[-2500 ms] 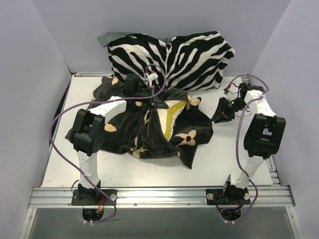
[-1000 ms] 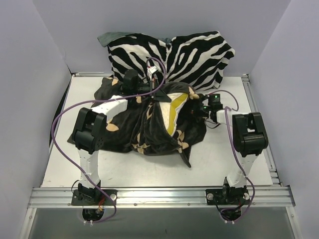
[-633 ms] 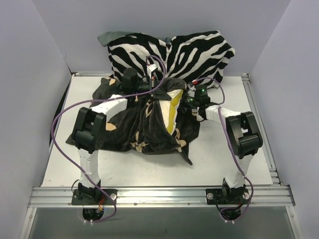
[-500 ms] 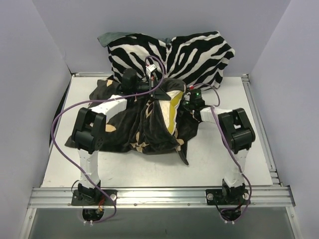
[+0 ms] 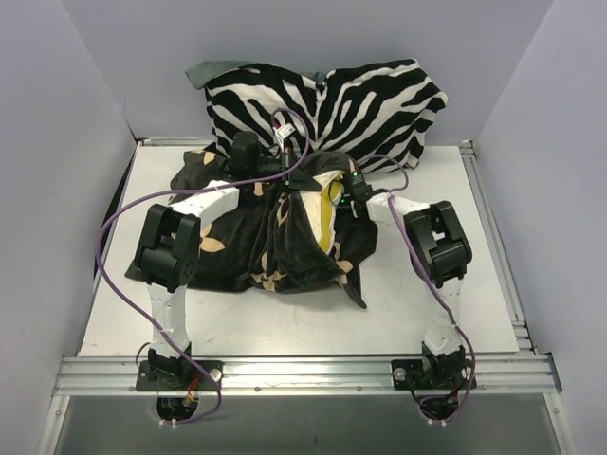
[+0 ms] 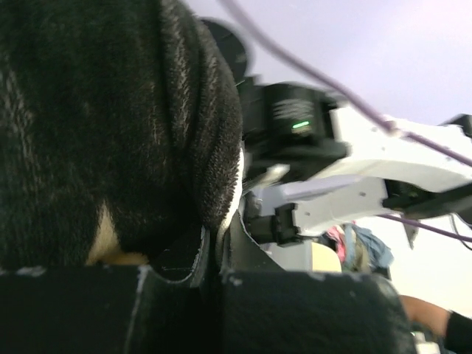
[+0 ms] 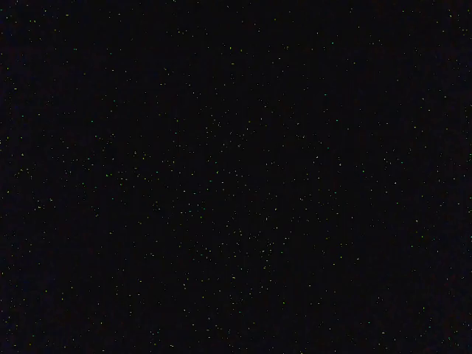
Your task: Put the pillow into the pillowcase
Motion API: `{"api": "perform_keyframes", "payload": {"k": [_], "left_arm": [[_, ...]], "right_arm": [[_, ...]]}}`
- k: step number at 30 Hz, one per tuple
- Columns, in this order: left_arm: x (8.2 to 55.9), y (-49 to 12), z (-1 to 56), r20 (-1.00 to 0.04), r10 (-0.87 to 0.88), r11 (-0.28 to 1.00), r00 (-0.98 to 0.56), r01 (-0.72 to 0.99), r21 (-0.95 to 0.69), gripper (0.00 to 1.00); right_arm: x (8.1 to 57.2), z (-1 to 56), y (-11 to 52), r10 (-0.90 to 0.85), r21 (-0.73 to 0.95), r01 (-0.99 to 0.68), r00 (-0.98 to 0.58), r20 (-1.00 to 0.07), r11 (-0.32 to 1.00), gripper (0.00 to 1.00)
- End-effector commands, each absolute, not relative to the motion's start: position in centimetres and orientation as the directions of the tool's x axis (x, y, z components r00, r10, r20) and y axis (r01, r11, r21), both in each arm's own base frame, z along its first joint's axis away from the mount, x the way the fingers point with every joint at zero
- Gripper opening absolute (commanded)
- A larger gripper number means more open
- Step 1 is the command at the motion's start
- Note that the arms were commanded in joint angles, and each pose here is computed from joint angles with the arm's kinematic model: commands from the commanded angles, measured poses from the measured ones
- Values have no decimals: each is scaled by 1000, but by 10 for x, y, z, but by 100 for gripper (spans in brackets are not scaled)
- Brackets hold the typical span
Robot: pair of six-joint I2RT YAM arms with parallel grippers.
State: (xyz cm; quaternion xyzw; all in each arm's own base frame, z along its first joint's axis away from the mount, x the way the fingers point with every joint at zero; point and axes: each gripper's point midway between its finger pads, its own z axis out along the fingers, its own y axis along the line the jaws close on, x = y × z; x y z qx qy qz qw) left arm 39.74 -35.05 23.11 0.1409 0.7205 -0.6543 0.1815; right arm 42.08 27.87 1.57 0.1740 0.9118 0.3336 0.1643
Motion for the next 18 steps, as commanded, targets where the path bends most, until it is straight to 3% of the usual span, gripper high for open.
{"api": "perform_keyframes", "payload": {"k": [1, 6, 9, 16, 18], "left_arm": [[403, -343, 251, -562, -63, 152, -825, 548, -822, 0], [420, -324, 202, -518, -112, 358, -848, 452, -817, 0], [422, -321, 190, -533, -107, 405, -840, 452, -794, 0], [407, -335, 171, -487, -67, 386, -871, 428, -818, 0], [401, -340, 167, -479, -63, 360, -875, 428, -829, 0]], "right_arm": [[355, 9, 172, 226, 233, 187, -962, -156, 955, 16], [320, 21, 70, 141, 54, 135, -984, -112, 989, 17], [311, 26, 37, 143, 30, 140, -984, -106, 990, 17], [334, 82, 97, 120, 398, 36, -975, -188, 917, 21], [347, 110, 119, 130, 494, -22, -953, -272, 869, 34]]}}
